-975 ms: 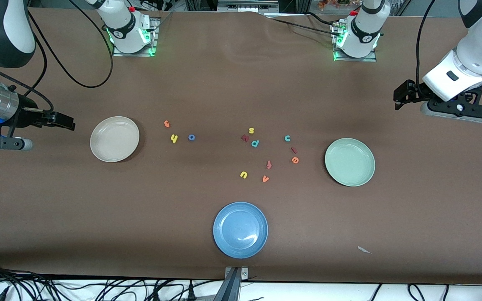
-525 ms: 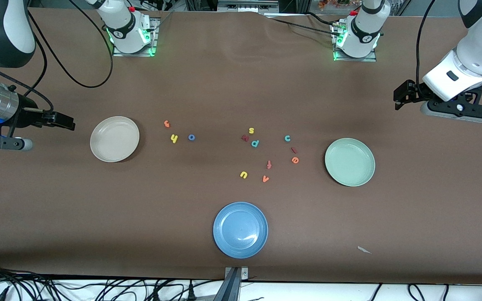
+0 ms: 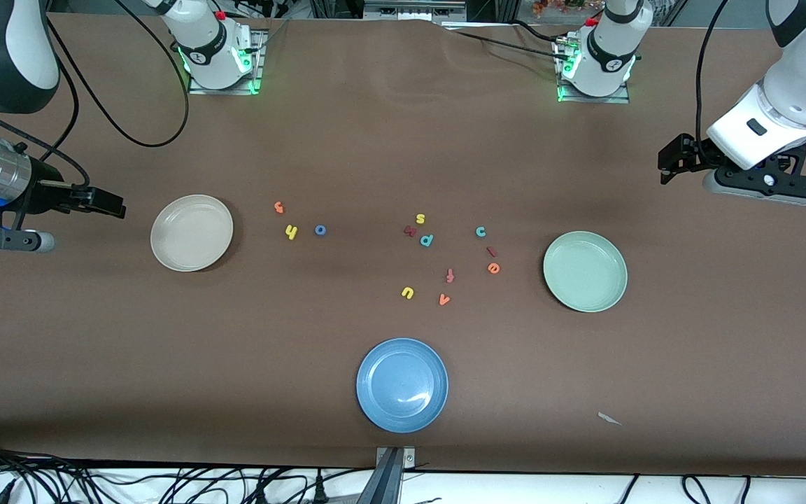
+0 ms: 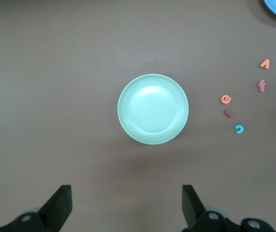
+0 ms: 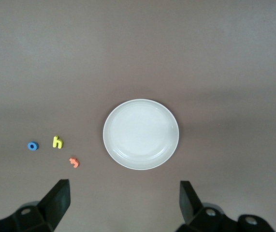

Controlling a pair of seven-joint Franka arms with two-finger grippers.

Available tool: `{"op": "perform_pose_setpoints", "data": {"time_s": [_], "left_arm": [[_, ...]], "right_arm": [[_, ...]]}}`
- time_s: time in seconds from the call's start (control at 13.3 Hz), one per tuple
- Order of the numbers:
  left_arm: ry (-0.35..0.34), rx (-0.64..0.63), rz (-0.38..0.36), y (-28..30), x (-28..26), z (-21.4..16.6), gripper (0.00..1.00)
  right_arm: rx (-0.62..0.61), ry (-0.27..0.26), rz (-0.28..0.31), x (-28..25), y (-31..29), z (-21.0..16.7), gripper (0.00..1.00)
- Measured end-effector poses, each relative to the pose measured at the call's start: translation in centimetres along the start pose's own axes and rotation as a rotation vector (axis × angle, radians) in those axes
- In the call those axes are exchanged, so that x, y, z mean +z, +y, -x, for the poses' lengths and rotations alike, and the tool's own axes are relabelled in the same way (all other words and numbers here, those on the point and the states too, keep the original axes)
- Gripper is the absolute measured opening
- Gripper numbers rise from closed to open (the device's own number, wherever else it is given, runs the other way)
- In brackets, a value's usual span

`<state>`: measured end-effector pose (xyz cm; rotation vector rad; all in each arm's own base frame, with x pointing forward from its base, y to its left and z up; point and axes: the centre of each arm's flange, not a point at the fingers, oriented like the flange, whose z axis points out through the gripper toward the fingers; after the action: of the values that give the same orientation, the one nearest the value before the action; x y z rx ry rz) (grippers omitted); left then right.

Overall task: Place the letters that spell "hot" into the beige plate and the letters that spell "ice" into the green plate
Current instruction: 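Move the left gripper toward the maroon letter beside the green plate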

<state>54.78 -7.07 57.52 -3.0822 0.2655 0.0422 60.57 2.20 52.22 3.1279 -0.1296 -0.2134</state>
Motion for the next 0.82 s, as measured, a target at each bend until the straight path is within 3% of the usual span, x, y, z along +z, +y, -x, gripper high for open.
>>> {"op": "perform_pose_setpoints", "data": {"time_s": [0.15,0.45,0.82], "left_arm": [[-0.011,0.012,0.0,0.6,0.6,-0.1,1.0],[-0.11,0.056,0.005,3.0,6.6,-2.2,1.0],[-0.079,0.063,0.056,4.6,11.8,-5.5,1.0]], "right_arm": [[0.0,0.0,0.0,0.0,0.0,0.0,1.0],[0.0,-0.001,0.0,0.0,0.0,0.0,1.0],[0.0,-0.001,0.0,0.1,0.0,0.0,1.0]]}}
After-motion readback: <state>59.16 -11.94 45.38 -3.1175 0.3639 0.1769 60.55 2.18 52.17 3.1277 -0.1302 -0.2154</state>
